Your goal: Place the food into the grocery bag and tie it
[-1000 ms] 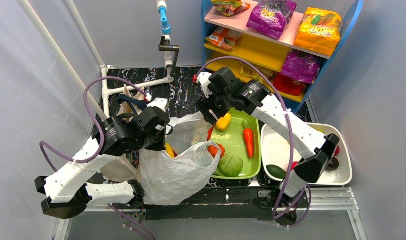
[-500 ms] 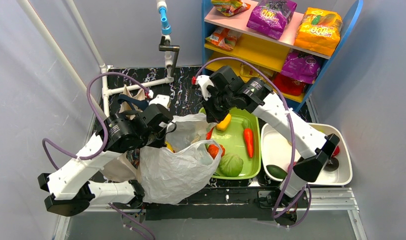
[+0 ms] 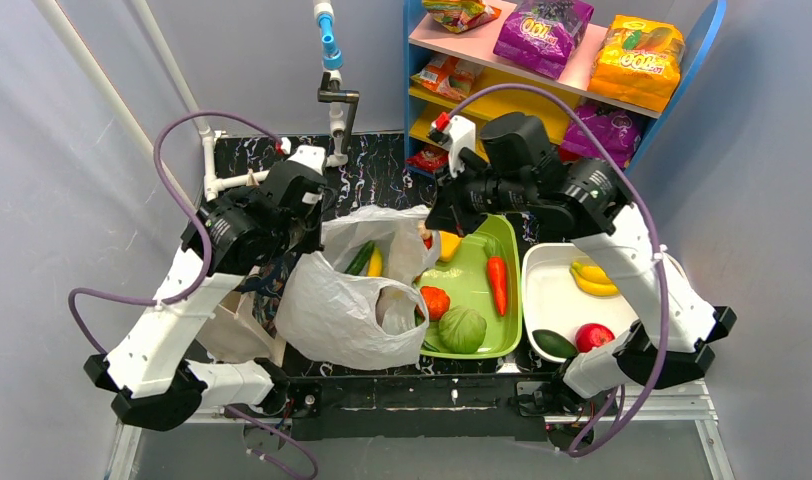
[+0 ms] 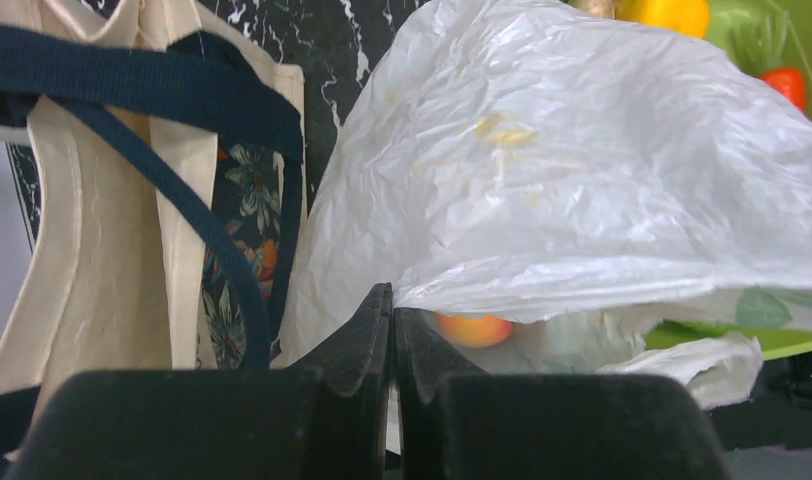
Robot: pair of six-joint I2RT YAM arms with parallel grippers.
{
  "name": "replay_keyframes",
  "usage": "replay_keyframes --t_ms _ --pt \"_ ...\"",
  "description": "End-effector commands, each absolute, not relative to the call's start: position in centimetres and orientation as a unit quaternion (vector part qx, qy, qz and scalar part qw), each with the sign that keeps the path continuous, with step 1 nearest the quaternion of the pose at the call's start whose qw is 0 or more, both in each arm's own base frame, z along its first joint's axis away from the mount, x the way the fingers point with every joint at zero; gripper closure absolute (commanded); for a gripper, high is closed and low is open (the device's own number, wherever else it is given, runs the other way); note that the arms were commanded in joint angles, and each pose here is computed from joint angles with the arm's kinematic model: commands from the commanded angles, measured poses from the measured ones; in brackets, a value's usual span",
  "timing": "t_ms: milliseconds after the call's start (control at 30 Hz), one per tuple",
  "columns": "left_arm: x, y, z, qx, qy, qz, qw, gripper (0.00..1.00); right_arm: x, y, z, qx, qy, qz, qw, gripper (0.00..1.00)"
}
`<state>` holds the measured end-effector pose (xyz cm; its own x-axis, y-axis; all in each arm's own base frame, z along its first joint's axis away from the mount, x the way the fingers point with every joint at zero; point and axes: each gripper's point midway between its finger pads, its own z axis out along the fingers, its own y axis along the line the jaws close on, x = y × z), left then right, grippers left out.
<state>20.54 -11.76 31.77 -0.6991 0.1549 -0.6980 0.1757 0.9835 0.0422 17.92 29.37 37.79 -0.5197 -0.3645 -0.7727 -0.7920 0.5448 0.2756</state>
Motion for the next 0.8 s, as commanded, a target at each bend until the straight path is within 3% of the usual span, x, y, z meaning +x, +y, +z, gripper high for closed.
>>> replay_keyframes --t_ms 0,200,233,300,333,367,433,567,767 --pt "22.7 -11.4 33.3 0.093 0.911 -0.006 0.402 1.00 17.4 29.2 41.8 -0.324 0.791 0.357 0.378 0.99" --pt "22.6 -11.3 34.0 0.074 0.919 -0.011 0.386 0.97 17.3 30.3 40.9 -0.315 0.790 0.379 0.365 0.99" --pt "22.1 -11.7 34.2 0.079 0.922 -0.028 0.379 0.87 17.4 30.5 40.4 -0.313 0.795 0.379 0.356 0.99" --pt "20.7 -12.4 34.3 0.080 0.928 -0.061 0.358 0.47 17.6 31.0 39.5 -0.308 0.802 0.377 0.345 0.99" --pt "19.8 -12.5 34.1 0.079 0.932 -0.075 0.346 0.32 17.8 31.1 39.3 -0.305 0.805 0.376 0.342 0.99" --pt "19.1 -12.5 33.7 0.076 0.936 -0.080 0.334 0.23 18.2 31.3 39.0 -0.300 0.810 0.371 0.340 0.99" --pt "17.3 -12.1 33.4 0.073 0.938 -0.094 0.325 0.13 18.8 31.4 38.8 -0.288 0.821 0.359 0.338 0.99" --pt "14.3 -13.3 33.5 0.101 0.931 -0.149 0.319 0.03 20.1 31.7 38.6 -0.269 0.840 0.334 0.333 0.99" --pt "12.6 -17.1 33.9 0.113 0.925 -0.210 0.296 0.06 21.1 31.7 38.3 -0.242 0.860 0.312 0.324 0.99"
